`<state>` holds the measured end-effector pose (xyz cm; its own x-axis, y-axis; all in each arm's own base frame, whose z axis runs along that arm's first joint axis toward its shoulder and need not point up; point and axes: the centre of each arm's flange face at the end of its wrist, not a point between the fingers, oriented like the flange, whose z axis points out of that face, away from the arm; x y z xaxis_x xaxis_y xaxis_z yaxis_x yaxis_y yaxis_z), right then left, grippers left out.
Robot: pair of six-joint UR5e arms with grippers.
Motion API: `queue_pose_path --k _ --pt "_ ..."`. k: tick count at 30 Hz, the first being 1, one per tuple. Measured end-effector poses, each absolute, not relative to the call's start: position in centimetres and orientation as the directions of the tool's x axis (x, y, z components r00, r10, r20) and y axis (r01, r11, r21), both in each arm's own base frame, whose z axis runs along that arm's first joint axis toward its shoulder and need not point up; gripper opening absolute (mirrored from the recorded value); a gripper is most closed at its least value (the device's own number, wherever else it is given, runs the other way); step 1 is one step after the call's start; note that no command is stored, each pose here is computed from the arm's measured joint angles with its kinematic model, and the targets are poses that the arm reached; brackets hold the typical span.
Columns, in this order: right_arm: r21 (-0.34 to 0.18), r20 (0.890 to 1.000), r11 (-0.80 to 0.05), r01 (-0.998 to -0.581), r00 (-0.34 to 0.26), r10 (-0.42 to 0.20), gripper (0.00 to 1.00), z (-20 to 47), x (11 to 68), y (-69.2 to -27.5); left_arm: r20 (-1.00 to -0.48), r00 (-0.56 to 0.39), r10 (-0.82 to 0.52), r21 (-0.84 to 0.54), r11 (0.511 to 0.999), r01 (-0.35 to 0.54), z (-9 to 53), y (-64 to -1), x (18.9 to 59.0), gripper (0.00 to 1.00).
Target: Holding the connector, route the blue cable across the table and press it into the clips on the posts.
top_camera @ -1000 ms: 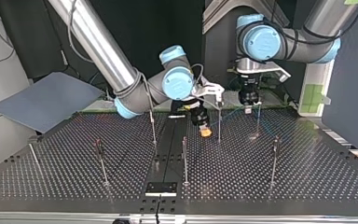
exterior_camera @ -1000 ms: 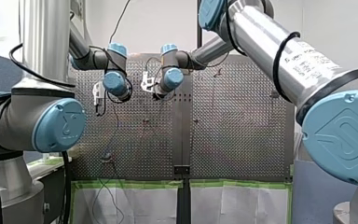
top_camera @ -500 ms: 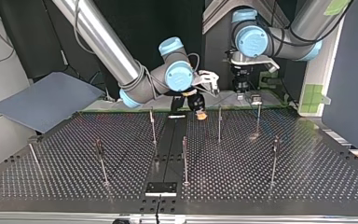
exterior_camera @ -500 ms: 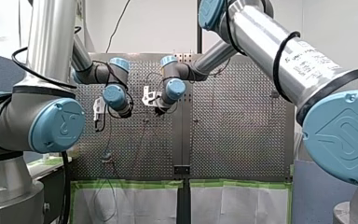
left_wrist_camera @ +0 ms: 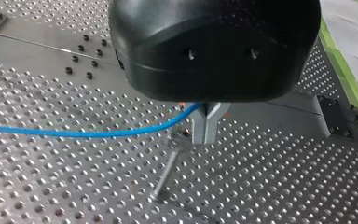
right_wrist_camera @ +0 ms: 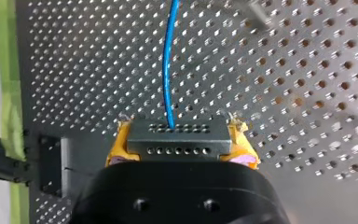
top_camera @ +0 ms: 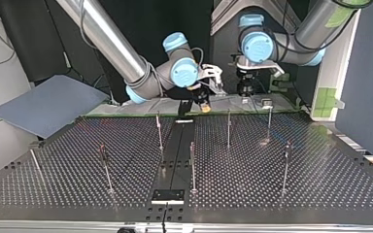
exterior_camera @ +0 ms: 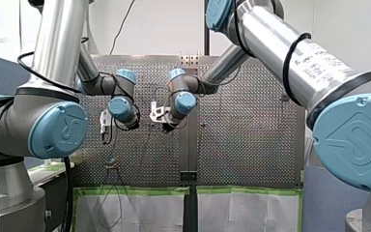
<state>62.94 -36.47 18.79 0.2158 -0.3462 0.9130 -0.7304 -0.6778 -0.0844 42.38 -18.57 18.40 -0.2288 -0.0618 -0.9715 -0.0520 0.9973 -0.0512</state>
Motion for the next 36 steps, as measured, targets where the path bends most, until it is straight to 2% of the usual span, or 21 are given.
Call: queue_pose_path --k 14,21,30,36 --pt "-0.117 0.912 -0.706 -0.698 0.206 -0.355 0.00 18.7 62.2 -38.1 -0.975 -0.192 -0.116 -0.109 0.993 -0.048 17.7 -18.1 43.6 0.00" --pt "-0.123 0.920 -0.711 -0.692 0.190 -0.344 0.00 19.5 62.5 -38.8 -0.972 -0.203 -0.121 -0.115 0.993 -0.039 16.1 -18.1 44.5 0.00" --pt "-0.149 0.932 -0.723 -0.674 0.148 -0.330 0.00 20.1 63.0 -39.3 -0.977 -0.159 -0.142 -0.137 0.990 -0.039 16.5 -17.6 46.6 0.00" --pt "-0.171 0.934 -0.732 -0.660 0.127 -0.333 0.00 20.2 63.2 -39.5 -0.974 -0.158 -0.161 -0.158 0.987 -0.028 15.9 -17.3 47.3 0.00"
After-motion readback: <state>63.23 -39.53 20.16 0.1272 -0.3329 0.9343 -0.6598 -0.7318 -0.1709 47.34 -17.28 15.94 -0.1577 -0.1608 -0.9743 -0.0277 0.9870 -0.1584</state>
